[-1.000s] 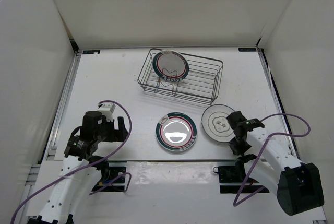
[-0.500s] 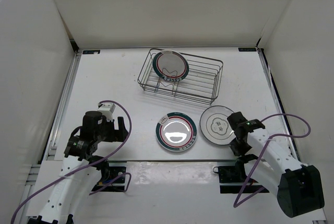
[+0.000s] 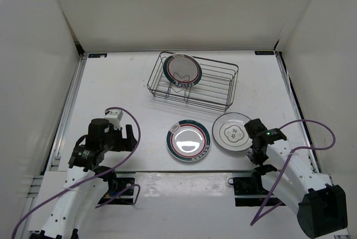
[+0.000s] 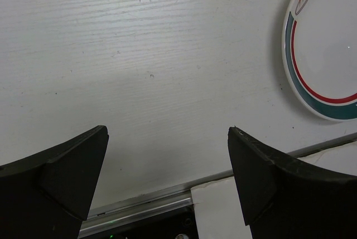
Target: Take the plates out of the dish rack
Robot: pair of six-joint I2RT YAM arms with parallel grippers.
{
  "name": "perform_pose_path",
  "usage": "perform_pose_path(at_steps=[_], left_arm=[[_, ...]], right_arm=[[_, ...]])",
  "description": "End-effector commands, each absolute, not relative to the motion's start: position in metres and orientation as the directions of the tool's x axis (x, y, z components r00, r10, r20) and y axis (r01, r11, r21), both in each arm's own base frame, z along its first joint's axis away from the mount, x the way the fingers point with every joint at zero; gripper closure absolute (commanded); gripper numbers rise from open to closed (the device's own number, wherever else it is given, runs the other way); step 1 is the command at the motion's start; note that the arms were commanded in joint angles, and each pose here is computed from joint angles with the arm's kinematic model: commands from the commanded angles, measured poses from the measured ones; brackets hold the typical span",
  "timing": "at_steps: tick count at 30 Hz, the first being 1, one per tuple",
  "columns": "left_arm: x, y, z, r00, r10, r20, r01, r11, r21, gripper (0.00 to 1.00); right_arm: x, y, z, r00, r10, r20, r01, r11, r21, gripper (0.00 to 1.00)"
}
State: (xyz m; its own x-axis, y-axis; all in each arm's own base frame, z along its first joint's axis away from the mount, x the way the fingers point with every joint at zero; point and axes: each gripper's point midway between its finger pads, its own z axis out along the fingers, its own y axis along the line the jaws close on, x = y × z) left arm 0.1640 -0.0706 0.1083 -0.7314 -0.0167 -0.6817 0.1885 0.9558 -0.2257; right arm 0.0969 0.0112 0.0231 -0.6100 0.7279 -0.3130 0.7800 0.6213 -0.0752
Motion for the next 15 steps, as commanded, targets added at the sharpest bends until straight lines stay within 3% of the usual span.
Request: perform_pose_path(at_steps=[1,15], left_arm=[[0.1636,-0.0698,0.109,-0.726,-0.016,-0.687,0.188,0.957,-0.221,0.0],[0.1635,-0.0705,0.1097,-0.726,-0.018,-0.687,0.189,0.956,-0.225,0.0]], right_arm=[[0.0923,0.0035,0.0312,-0.621,0.709,-0.333,0.773,0.626,-0.109,0.9],[0.0919,0.0037,0.0308,-0.62,0.712,-0.33,0.774,0.624,-0.108,0.9]])
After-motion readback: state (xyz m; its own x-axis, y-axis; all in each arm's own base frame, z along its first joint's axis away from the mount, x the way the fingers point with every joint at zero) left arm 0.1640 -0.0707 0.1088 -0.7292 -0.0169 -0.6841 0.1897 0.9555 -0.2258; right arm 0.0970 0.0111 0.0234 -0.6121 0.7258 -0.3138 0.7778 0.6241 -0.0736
